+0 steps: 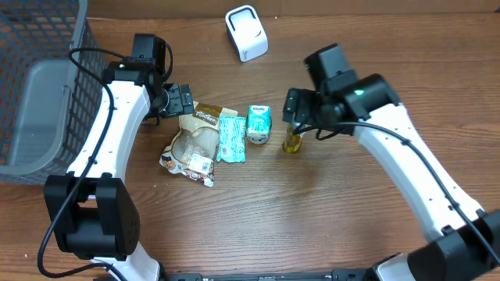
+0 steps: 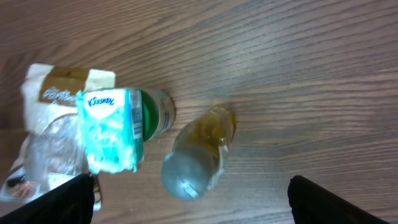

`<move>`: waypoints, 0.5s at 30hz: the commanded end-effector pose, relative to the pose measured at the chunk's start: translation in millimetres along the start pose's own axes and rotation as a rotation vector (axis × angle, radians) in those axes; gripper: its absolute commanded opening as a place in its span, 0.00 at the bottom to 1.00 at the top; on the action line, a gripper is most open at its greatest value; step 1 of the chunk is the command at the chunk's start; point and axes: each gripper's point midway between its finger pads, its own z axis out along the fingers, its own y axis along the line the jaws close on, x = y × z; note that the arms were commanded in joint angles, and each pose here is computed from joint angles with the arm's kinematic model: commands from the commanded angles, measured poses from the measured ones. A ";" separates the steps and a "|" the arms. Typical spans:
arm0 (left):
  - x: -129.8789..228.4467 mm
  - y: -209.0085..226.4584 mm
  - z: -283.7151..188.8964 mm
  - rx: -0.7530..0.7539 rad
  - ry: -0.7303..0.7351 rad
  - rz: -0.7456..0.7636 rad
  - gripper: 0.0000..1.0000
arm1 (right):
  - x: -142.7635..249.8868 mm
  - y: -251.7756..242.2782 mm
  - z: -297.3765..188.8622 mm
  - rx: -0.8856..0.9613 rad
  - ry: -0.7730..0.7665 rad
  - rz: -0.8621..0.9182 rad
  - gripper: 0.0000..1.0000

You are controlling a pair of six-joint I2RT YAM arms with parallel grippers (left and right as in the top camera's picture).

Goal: Scan the item barcode
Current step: 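Move the right gripper forward over the yellow oil bottle, then close the right gripper around the yellow bottle's neck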

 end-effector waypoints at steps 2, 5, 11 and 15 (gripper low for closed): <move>-4.7 -0.1 -5.8 0.000 -0.021 -0.004 1.00 | -10.3 -5.8 16.0 0.090 -0.037 0.078 0.96; -4.7 -0.1 -5.8 0.000 -0.021 -0.004 1.00 | -5.8 -8.1 34.3 0.120 0.001 0.110 0.96; -4.7 -0.1 -5.6 0.000 -0.020 -0.004 1.00 | 2.7 -9.7 56.0 0.146 0.058 0.121 0.95; -4.7 -0.1 -5.8 0.000 -0.021 -0.004 1.00 | 5.6 -11.5 63.5 0.156 0.068 0.135 0.94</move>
